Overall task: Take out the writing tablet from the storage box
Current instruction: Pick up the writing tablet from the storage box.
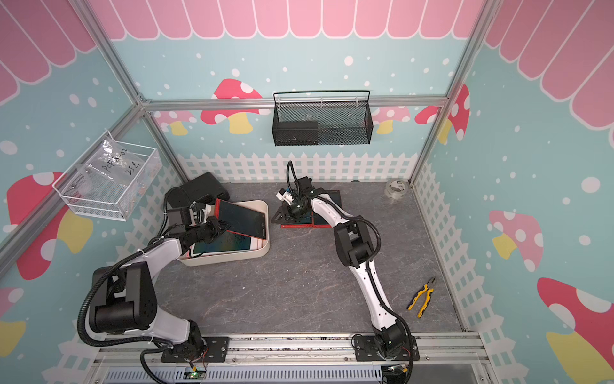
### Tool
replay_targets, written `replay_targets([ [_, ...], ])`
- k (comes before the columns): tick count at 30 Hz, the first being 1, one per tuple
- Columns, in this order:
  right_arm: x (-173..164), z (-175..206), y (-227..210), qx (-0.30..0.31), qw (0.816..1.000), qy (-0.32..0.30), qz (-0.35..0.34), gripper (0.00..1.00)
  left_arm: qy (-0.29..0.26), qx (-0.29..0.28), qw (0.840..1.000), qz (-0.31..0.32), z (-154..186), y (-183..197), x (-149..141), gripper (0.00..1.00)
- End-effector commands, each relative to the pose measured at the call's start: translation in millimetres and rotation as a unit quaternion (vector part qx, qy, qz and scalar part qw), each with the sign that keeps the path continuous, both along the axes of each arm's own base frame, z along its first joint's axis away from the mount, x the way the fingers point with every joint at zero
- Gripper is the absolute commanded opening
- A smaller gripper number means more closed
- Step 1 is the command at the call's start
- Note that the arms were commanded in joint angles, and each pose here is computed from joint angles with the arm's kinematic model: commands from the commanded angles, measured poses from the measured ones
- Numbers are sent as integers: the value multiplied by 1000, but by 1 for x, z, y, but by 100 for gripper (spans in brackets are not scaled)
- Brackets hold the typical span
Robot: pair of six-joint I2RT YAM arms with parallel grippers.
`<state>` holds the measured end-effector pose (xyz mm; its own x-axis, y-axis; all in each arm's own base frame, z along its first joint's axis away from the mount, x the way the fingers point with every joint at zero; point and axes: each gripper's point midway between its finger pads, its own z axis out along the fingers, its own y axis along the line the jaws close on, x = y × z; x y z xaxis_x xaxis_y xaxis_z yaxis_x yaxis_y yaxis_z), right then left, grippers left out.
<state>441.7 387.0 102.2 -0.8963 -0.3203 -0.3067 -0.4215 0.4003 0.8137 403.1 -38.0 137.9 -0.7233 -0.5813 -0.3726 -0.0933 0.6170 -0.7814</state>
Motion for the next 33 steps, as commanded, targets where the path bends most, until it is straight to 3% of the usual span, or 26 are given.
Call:
replay_targets([
  [1,3,26,-10,0,999,-32,-2,35,-34,-2,999,24,33,13,0,1],
  [9,1,52,-23,-16,999,-19,-35,39,-49,-20,996,75,77,26,-15,2],
  [14,-1,84,-25,-3,998,-7,-65,41,-41,-60,986,150,96,30,-22,4],
  [24,-24,116,-28,81,990,47,-110,43,-83,-123,962,229,122,-14,-15,7],
  [33,-42,119,-35,117,981,79,-132,40,-126,-126,961,212,129,-67,8,9],
])
